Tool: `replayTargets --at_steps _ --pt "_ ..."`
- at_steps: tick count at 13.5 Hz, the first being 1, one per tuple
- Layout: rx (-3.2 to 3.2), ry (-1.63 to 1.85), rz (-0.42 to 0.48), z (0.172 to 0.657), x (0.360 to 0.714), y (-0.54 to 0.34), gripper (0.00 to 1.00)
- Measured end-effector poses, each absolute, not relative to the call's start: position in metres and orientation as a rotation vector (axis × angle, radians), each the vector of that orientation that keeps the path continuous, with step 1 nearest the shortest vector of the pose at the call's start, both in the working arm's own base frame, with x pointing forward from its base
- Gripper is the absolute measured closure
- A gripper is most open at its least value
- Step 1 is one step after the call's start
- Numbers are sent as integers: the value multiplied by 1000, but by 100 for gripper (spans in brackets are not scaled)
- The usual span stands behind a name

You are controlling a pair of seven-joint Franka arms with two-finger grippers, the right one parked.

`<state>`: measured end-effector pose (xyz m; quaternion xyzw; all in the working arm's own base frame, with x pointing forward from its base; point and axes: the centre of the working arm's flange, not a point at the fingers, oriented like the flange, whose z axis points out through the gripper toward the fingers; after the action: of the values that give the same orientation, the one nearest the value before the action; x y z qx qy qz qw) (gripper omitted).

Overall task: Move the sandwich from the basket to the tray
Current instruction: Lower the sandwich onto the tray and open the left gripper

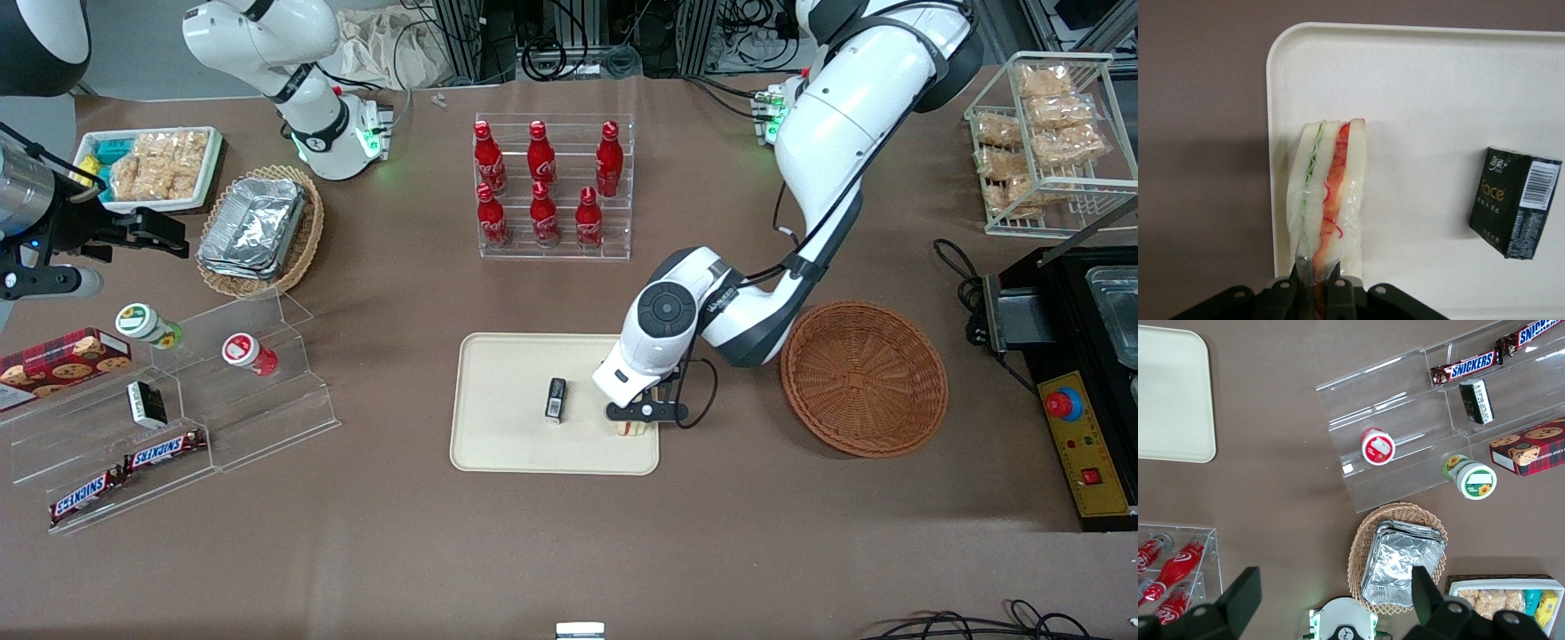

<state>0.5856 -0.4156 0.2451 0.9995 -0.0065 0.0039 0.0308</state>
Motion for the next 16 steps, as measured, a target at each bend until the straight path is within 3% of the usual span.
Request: replayTargets --at_steps 2,8,10,16 --pt "3079 -22 13 245 585 -417 81" --pt "3079 -5 8 243 585 -417 17" --pt "3079 4 8 244 585 -417 0" --pt "3057 142 -10 263 593 -416 0"
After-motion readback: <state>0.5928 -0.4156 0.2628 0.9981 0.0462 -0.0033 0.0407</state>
